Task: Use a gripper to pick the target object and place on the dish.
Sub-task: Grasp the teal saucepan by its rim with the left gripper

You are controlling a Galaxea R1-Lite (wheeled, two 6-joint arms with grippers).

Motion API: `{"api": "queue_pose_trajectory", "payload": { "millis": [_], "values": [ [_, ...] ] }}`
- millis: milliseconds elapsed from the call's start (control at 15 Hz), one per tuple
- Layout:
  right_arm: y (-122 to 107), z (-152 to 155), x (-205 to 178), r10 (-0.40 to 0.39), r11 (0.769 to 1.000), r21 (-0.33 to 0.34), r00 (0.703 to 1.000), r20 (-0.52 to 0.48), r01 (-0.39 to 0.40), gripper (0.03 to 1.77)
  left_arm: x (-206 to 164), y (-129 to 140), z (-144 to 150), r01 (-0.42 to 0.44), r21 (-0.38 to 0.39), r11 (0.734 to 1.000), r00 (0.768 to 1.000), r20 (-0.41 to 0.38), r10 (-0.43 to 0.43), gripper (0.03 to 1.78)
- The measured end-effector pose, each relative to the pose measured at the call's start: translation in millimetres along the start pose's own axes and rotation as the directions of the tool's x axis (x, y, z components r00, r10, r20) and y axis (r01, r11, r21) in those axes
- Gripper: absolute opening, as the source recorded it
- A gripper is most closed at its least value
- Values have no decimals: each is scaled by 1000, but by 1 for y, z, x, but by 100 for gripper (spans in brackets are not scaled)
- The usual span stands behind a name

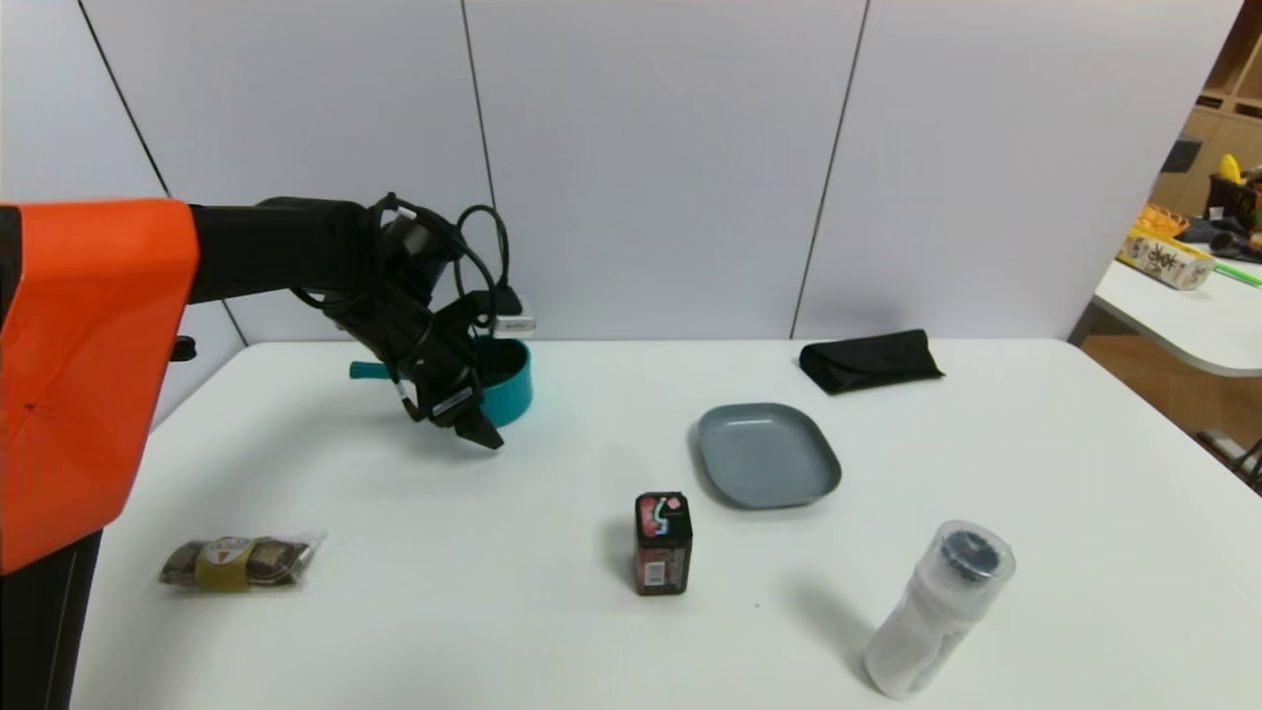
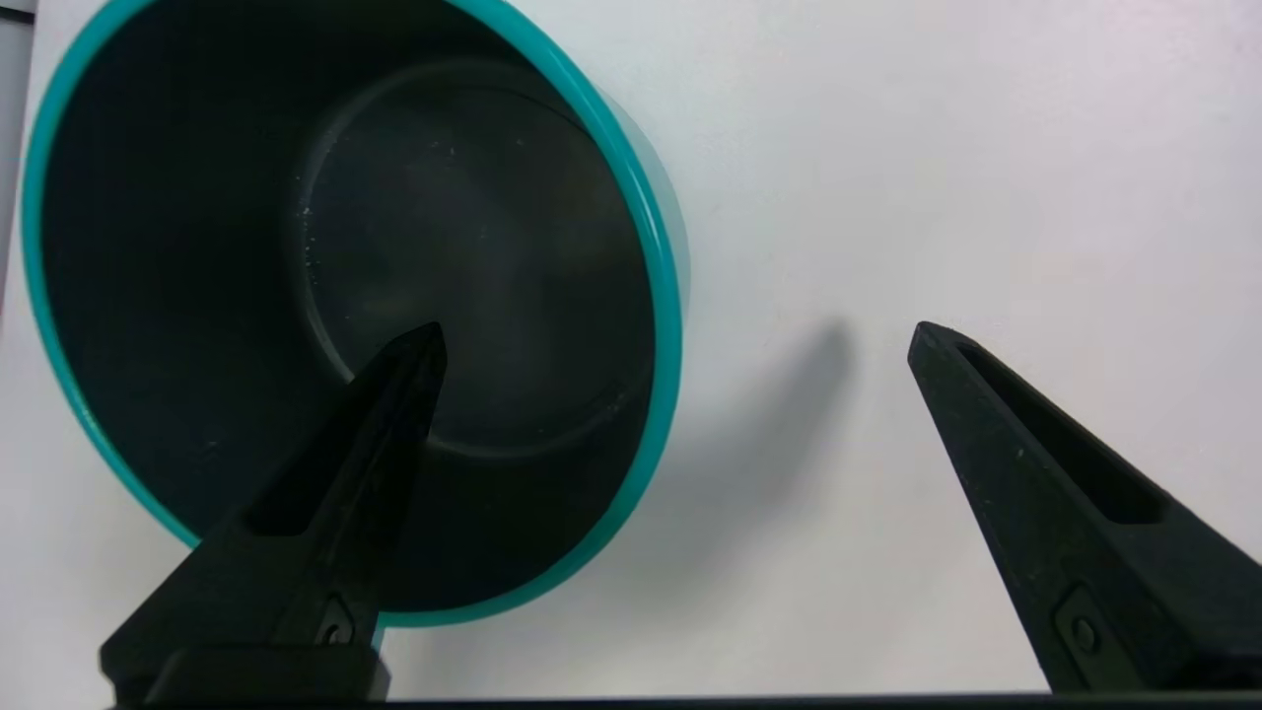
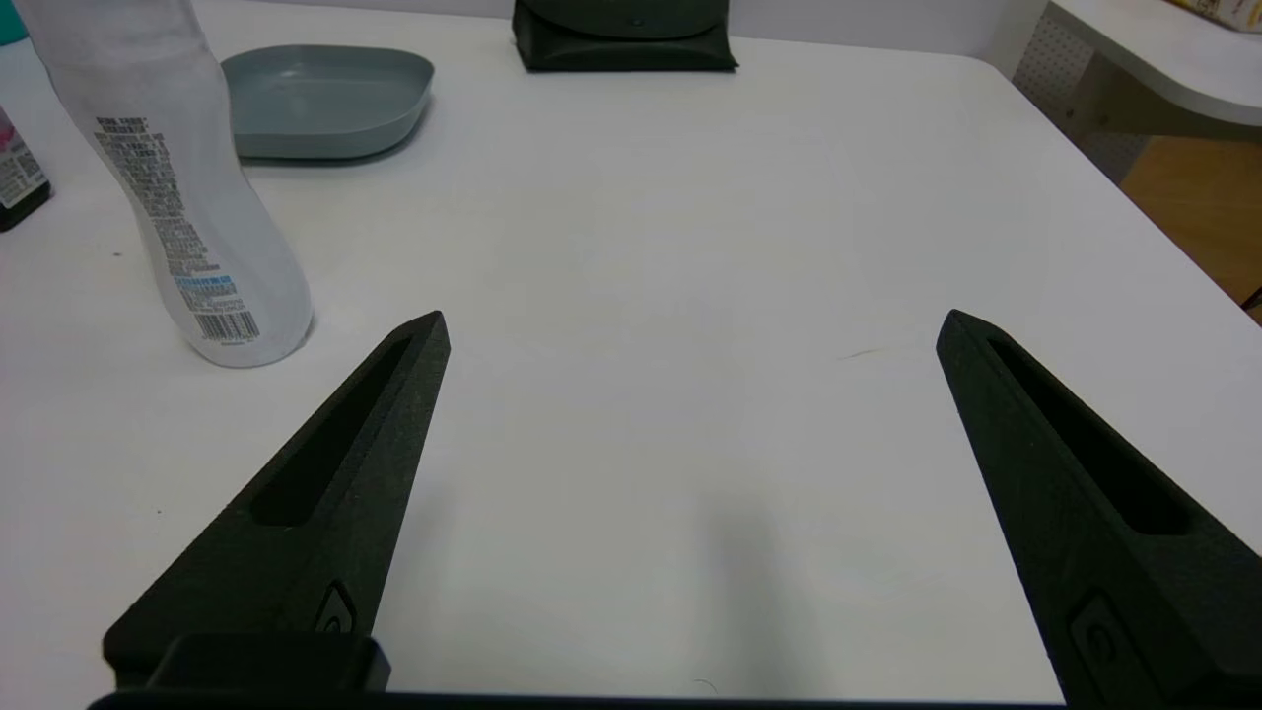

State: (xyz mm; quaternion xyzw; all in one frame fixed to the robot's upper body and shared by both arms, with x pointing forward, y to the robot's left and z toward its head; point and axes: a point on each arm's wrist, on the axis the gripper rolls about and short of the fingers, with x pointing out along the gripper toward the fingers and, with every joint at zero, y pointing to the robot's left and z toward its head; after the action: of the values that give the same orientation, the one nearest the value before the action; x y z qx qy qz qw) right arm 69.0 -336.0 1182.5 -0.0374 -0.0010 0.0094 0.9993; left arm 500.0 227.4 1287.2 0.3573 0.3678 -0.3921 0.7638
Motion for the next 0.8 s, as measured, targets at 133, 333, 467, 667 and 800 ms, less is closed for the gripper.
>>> {"api": "queue_pose_trajectory", "payload": {
  "millis": [133, 333, 467, 667, 800],
  "values": [
    [0, 0, 0, 0, 1000, 0, 1000, 0, 0, 171, 3, 0, -1, 5, -6, 1000, 1000, -6, -5, 169],
    [0, 0, 0, 0, 1000, 0, 1000, 0, 0, 171, 5, 0, -1, 9, -8, 1000, 1000, -8, -9, 121],
    [0, 0, 0, 0, 1000, 1, 1000, 0, 0, 171, 5, 0, -1, 8, -8, 1000, 1000, -9, -8, 97],
    [0, 0, 0, 0, 1000, 0, 1000, 0, 0, 171, 5, 0, -1, 5, -10, 1000, 1000, -8, -5, 44],
    [0, 0, 0, 0, 1000, 0, 1000, -1, 0, 171, 5, 0, -1, 7, -10, 1000, 1000, -10, -7, 12]
  ]
}}
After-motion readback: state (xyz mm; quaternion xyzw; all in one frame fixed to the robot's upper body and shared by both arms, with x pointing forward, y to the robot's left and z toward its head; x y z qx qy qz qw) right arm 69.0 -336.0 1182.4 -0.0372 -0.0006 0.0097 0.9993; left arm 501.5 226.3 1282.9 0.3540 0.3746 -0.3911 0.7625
